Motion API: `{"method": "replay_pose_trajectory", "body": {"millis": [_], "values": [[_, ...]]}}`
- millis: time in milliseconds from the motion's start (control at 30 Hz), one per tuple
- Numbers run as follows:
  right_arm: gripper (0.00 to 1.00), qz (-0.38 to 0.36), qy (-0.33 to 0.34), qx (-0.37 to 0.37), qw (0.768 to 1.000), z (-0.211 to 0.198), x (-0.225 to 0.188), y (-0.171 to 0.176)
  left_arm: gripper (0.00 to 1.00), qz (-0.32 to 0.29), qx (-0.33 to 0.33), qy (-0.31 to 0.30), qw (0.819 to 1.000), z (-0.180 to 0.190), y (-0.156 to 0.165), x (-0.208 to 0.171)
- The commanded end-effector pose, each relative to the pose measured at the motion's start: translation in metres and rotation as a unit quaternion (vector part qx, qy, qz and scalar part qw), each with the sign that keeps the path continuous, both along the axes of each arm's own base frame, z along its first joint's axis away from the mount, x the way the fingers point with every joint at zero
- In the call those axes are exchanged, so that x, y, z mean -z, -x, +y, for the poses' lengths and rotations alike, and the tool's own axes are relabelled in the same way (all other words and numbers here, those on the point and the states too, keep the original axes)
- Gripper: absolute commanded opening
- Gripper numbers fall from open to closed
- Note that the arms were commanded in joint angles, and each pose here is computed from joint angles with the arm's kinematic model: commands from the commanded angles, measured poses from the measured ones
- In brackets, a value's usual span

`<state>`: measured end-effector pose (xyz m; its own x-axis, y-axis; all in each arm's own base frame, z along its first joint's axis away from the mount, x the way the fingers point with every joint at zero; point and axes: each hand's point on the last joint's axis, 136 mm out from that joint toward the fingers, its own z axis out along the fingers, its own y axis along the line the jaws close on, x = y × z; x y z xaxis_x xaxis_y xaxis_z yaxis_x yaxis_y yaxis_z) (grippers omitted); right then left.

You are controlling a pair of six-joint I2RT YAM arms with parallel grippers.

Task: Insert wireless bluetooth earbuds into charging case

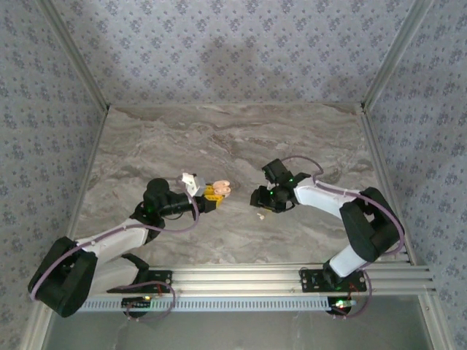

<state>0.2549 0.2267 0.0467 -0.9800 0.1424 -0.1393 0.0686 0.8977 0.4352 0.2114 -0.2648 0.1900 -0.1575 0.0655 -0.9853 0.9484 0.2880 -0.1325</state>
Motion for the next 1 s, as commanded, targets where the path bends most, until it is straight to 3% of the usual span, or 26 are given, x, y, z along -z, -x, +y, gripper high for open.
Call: {"method": "replay_pose_trajectory", "body": {"millis": [0, 233, 467, 967], "values": [[0.50, -0.011, 0.021, -0.011, 1.000, -0.003, -0.026, 0.014, 0.13, -0.023, 0.002, 0.009, 1.000, 0.001, -0.002, -0.016], [0.51, 0.014, -0.012, -0.036, 0.999, 0.023, -0.025, 0.044, 0.13, -0.021, 0.006, 0.008, 1.000, 0.000, -0.002, -0.015], [0.50, 0.030, -0.019, -0.051, 0.998, 0.042, -0.006, 0.046, 0.13, -0.022, 0.007, 0.009, 1.000, 0.000, -0.002, -0.017], [0.50, 0.063, 0.054, -0.028, 0.996, 0.002, 0.028, 0.051, 0.13, -0.021, 0.003, 0.005, 1.000, 0.001, -0.002, -0.015]]}}
